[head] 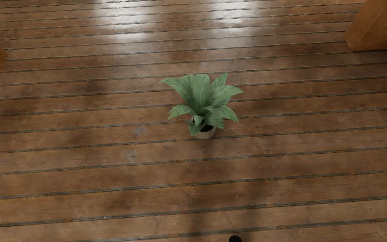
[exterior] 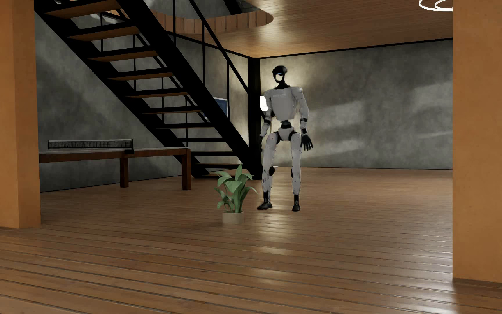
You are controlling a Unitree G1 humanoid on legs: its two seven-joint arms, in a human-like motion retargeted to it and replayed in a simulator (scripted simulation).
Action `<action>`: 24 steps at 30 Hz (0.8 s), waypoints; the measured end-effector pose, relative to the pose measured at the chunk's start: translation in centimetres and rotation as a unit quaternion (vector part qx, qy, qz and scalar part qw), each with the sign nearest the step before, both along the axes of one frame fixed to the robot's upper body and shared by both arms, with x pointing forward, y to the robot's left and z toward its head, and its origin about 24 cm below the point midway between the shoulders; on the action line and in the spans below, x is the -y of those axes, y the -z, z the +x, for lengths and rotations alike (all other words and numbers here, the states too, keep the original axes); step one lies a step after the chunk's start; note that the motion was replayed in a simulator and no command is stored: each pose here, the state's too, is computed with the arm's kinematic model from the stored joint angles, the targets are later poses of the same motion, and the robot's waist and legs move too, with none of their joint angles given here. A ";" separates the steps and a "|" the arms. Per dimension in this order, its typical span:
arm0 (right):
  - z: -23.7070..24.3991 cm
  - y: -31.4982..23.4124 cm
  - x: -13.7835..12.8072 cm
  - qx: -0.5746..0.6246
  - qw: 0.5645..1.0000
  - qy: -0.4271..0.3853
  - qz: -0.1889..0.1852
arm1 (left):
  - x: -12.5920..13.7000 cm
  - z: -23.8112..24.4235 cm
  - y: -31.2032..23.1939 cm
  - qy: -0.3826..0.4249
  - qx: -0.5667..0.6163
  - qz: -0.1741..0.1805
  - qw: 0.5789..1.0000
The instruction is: Head to the plant
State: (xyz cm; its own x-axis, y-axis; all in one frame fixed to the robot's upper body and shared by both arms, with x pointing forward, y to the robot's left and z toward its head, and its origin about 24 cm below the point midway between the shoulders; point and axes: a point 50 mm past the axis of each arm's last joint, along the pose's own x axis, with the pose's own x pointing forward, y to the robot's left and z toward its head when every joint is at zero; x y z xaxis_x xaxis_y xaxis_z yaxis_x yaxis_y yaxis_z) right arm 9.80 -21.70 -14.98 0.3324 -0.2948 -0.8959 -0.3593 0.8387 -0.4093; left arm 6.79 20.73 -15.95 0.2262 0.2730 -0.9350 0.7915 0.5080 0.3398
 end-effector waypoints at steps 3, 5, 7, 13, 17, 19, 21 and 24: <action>0.7 -0.5 0.7 0.022 0.999 0.006 -0.026 | 1.3 5.6 -1.0 0.107 0.040 -0.007 0.993; 1.1 -0.8 1.0 0.044 0.998 0.013 -0.035 | 2.2 9.9 -2.5 0.145 0.106 0.002 0.984; 0.9 -1.1 1.3 0.060 0.997 0.013 -0.036 | 3.4 13.7 -4.4 0.141 0.190 -0.004 0.972; 1.8 -1.2 0.4 0.058 0.997 -0.036 -0.028 | 5.2 18.3 -8.4 0.092 0.346 -0.053 0.932; 2.9 -1.5 -0.5 0.077 0.994 -0.068 -0.020 | 4.3 15.0 -6.3 0.044 0.307 -0.063 0.948; 2.9 -1.9 -0.7 0.110 0.993 -0.049 -0.018 | 3.5 12.5 -4.3 0.050 0.221 -0.059 0.972; 2.5 -1.9 -0.9 0.123 0.992 -0.013 -0.018 | 1.7 9.4 -2.6 -0.041 0.151 -0.045 0.987; 0.8 -1.1 -0.9 0.084 0.996 0.002 -0.021 | -0.6 4.0 -0.9 -0.147 0.101 0.012 0.984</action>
